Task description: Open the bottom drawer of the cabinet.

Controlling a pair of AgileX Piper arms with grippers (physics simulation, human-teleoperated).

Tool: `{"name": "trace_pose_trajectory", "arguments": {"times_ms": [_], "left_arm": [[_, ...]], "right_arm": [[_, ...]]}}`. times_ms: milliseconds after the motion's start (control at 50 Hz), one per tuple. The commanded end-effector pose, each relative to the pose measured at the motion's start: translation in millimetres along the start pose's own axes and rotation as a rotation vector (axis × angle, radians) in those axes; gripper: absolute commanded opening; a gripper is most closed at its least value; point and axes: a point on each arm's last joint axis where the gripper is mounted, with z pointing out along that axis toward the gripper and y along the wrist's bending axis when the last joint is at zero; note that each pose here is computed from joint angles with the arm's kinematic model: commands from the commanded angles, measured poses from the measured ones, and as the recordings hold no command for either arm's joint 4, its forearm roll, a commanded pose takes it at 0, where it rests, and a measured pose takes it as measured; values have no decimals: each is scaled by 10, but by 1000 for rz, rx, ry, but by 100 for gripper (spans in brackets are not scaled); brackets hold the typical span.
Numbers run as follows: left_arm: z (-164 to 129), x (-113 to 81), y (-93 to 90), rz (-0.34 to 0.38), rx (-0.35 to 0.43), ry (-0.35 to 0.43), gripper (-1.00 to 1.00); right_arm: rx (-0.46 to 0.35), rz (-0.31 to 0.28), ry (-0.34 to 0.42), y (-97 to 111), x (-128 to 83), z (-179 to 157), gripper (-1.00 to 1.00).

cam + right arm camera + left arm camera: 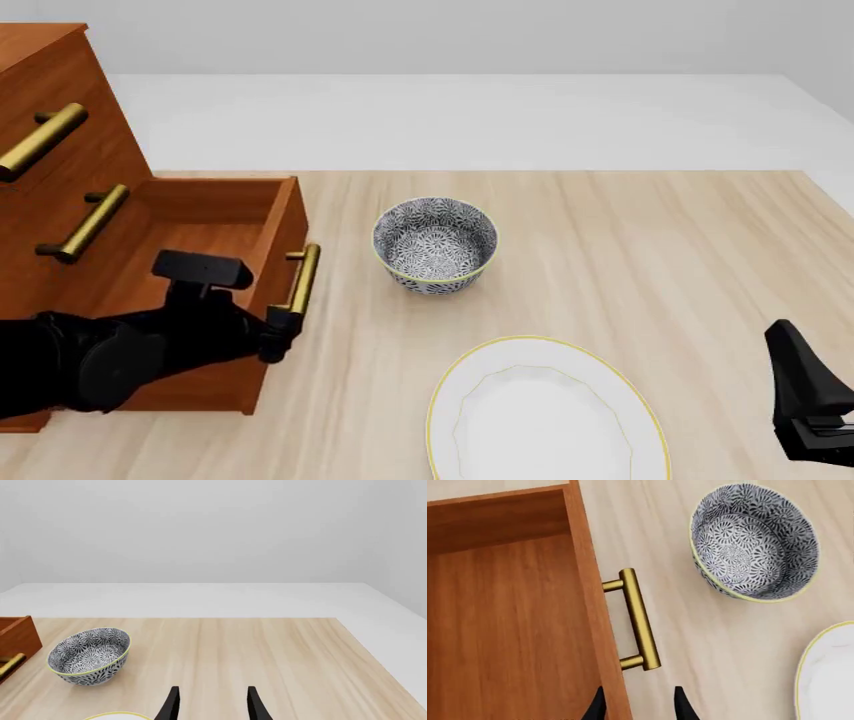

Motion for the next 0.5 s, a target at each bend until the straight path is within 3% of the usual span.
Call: {"name": "trace_pose_trajectory", "arguments": {"times_ms": [20, 240, 500], "left_arm": [[0, -68, -226, 92, 77, -21, 100], [-20, -85, -323, 104, 107, -30, 100], [-219, -165, -191, 130, 72, -86, 100]], "right_arm": [[0, 0, 0, 0, 0, 0, 100], [0, 0, 0, 0, 0, 0, 100], [0, 0, 0, 0, 0, 0, 100]]}}
